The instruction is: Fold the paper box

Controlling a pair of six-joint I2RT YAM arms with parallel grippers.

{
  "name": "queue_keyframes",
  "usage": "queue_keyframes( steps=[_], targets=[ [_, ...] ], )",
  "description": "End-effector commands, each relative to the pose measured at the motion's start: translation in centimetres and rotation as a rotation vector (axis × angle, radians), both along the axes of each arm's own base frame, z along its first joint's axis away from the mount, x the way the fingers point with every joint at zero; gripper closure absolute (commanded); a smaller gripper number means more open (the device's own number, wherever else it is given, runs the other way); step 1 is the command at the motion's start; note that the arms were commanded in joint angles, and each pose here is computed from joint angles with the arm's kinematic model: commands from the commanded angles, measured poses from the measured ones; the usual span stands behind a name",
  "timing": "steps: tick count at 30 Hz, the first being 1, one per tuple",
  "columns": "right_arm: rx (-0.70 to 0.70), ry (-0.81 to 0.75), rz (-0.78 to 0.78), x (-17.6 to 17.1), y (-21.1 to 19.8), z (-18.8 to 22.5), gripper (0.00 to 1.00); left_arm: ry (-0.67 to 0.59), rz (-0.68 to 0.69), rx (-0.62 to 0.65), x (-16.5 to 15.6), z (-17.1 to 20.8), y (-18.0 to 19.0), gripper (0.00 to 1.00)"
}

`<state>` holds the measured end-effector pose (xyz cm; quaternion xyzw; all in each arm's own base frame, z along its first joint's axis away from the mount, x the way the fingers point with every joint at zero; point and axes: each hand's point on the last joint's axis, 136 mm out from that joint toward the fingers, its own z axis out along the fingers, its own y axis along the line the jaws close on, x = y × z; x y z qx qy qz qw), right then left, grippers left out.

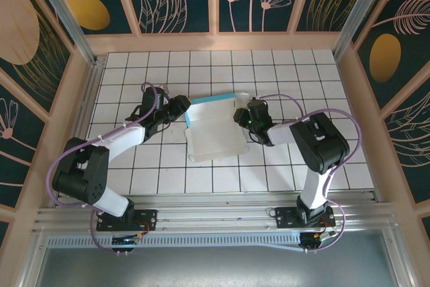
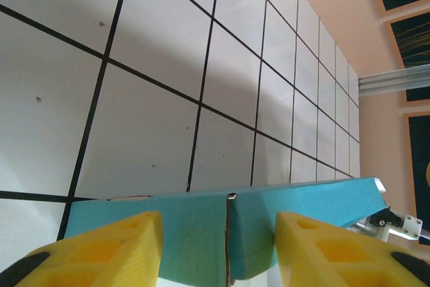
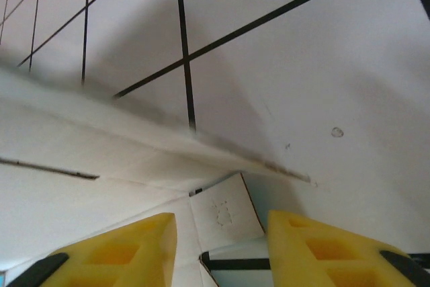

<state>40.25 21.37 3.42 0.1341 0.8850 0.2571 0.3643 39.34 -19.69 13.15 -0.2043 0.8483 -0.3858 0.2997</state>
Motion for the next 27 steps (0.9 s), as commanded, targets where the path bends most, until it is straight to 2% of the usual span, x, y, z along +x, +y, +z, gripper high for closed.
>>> queue_keyframes(
  steps=[1, 7, 14, 17, 21, 27],
  targets=[
    [-0.011, -0.04, -0.05, 1.3, -0.3, 0.6, 0.55, -0.003, -0.026, 0.006, 0.0, 0.4, -0.6, 0.53],
    [-0.012, -0.025, -0.042, 0.9, -0.3, -0.1, 0.51, -0.002, -0.027, 0.005, 0.0, 0.4, -0.6, 0.53],
    [0.118, -0.055, 0.006, 0.8, 1.4, 1.0, 0.69, -0.002, -0.032, 0.002, -0.1, 0.4, -0.7, 0.53],
    [0.131, -0.098, 0.009, 1.0, 1.5, 2.3, 0.76, 0.001, -0.035, 0.004, -0.1, 0.2, -0.7, 0.53],
    [0.114, -0.133, 0.041, 0.9, 1.8, 3.2, 0.8, 0.006, -0.04, 0.012, -0.2, 0.0, -0.7, 0.53],
    [0.127, -0.112, 0.148, 0.0, 4.2, 2.1, 0.81, 0.011, -0.05, 0.008, -0.1, -0.2, -1.2, 0.53]
  ],
)
